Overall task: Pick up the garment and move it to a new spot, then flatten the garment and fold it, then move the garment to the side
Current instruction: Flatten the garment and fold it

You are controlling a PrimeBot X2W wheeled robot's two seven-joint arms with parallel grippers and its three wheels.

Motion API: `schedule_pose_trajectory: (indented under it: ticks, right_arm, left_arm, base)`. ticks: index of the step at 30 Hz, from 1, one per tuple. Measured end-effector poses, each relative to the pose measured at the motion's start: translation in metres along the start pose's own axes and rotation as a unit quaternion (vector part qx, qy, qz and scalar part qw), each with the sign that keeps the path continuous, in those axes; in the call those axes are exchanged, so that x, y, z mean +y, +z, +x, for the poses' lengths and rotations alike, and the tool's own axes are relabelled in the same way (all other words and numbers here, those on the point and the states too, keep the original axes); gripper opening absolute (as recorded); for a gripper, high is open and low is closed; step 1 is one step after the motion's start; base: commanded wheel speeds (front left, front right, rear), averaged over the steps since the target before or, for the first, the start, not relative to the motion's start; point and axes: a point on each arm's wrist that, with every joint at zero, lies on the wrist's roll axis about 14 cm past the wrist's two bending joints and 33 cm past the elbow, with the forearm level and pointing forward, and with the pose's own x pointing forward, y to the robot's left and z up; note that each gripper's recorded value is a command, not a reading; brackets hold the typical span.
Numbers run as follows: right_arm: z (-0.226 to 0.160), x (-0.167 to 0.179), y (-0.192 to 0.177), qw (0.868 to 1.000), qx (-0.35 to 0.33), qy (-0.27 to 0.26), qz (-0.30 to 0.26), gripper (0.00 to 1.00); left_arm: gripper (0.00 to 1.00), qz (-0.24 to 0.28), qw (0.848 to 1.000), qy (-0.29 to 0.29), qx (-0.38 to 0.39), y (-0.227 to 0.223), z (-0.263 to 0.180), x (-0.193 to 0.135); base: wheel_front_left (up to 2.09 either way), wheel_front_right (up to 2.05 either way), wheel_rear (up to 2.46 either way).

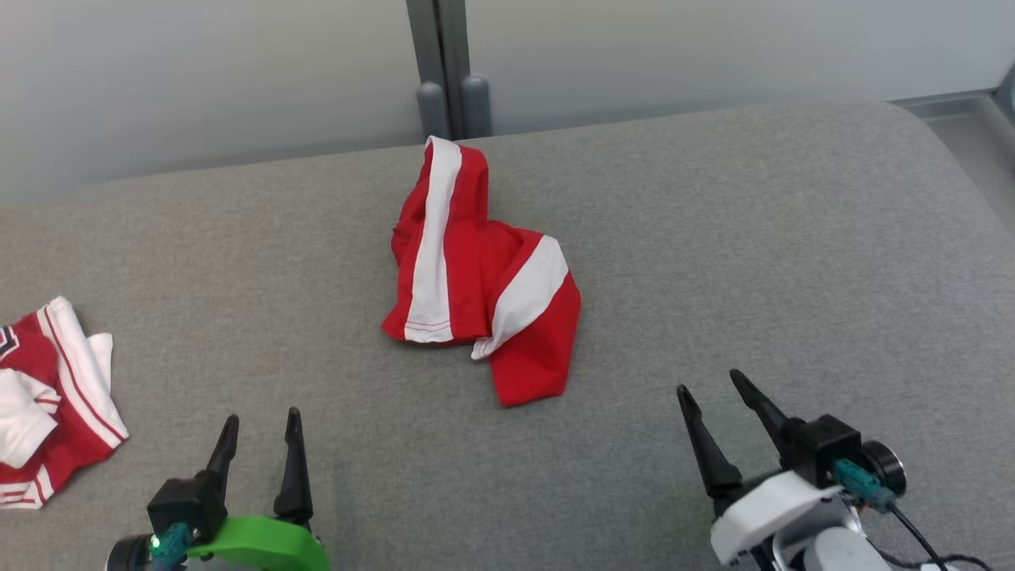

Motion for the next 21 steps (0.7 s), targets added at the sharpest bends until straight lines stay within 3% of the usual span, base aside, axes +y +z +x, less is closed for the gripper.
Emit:
schedule_pose_trajectory:
  ticks: [6, 10, 15, 21]
  right_arm:
    - [0.048, 0.054, 0.026, 0.995, -0.036, 0.094, -0.01, 1.0]
    - [0.073, 0.1, 0.026, 0.984, -0.036, 0.171, -0.025, 1.0]
    - [0.089, 0.141, -0.004, 0.969, 0.007, 0.242, -0.05, 1.0]
    - [0.115, 0.144, -0.047, 0.958, 0.062, 0.26, -0.103, 1.0]
  left_arm:
    - [1.0, -0.014, 1.0, 0.006, -0.007, 0.005, 0.009, 0.003]
    - [1.0, -0.017, 1.0, 0.021, -0.001, 0.001, 0.008, 0.013]
    - [1.0, -0.02, 0.999, 0.043, 0.007, -0.004, 0.005, 0.027]
    - [1.0, -0.027, 0.998, 0.059, 0.014, -0.008, 0.004, 0.037]
  base:
    - [0.0, 0.0, 0.0]
    - [0.0, 0.0, 0.0]
    - [0.0, 0.0, 0.0]
    - [0.0, 0.0, 0.0]
